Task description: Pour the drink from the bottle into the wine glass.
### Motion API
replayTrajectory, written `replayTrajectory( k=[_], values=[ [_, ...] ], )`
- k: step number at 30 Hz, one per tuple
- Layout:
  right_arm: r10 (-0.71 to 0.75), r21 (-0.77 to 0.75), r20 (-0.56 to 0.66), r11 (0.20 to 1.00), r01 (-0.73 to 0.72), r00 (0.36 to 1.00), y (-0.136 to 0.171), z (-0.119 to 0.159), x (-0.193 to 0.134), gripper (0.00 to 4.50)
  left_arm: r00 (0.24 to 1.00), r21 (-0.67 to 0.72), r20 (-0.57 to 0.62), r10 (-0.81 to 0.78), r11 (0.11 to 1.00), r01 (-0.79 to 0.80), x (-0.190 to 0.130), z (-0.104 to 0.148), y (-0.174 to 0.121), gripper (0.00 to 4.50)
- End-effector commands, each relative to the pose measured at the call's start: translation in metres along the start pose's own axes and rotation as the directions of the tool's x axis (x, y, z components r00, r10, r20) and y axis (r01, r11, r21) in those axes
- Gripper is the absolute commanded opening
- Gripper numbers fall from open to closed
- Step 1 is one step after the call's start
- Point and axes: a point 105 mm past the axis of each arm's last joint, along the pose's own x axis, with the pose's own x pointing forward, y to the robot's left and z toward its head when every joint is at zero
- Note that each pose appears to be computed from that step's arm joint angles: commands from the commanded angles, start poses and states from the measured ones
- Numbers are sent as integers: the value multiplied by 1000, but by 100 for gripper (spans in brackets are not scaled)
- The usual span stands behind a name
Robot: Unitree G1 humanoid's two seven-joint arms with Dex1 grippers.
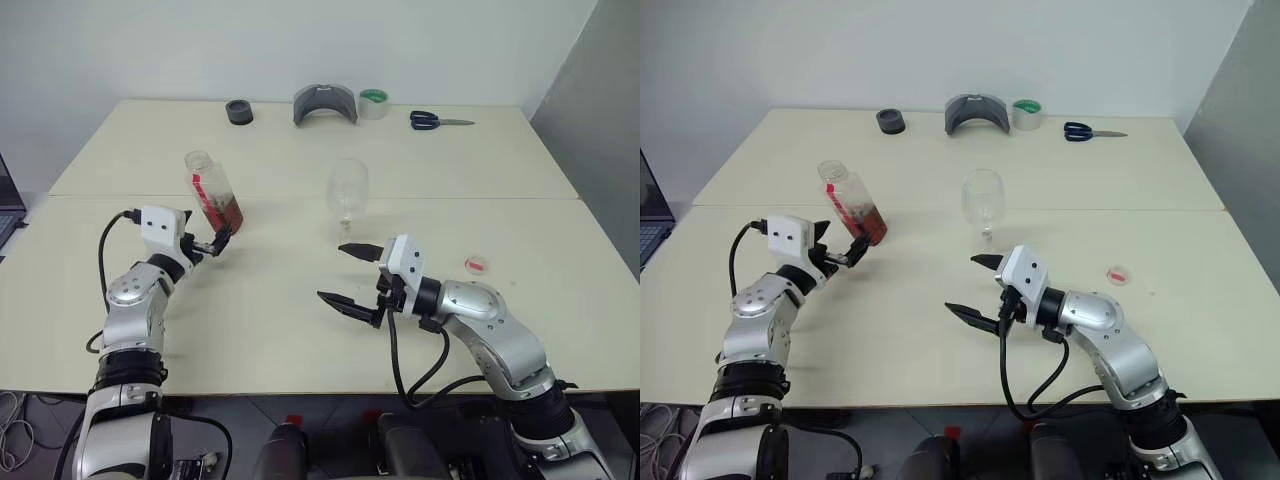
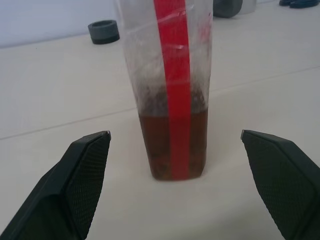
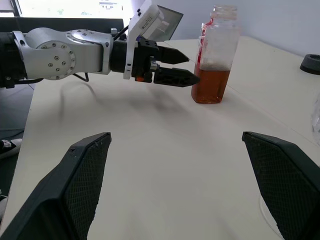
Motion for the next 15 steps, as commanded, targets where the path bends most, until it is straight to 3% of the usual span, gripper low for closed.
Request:
replayTrajectory(
  k=[1, 15],
  values=[
    [19, -35, 36, 999, -18, 999, 1, 15, 0, 447, 999, 48, 38, 6, 999, -8, 6, 17, 5, 450],
    [15, -38, 44, 999, -14, 999, -3, 17, 2, 447, 999, 27, 37, 33, 999, -34, 25, 28, 10, 450]
  ],
)
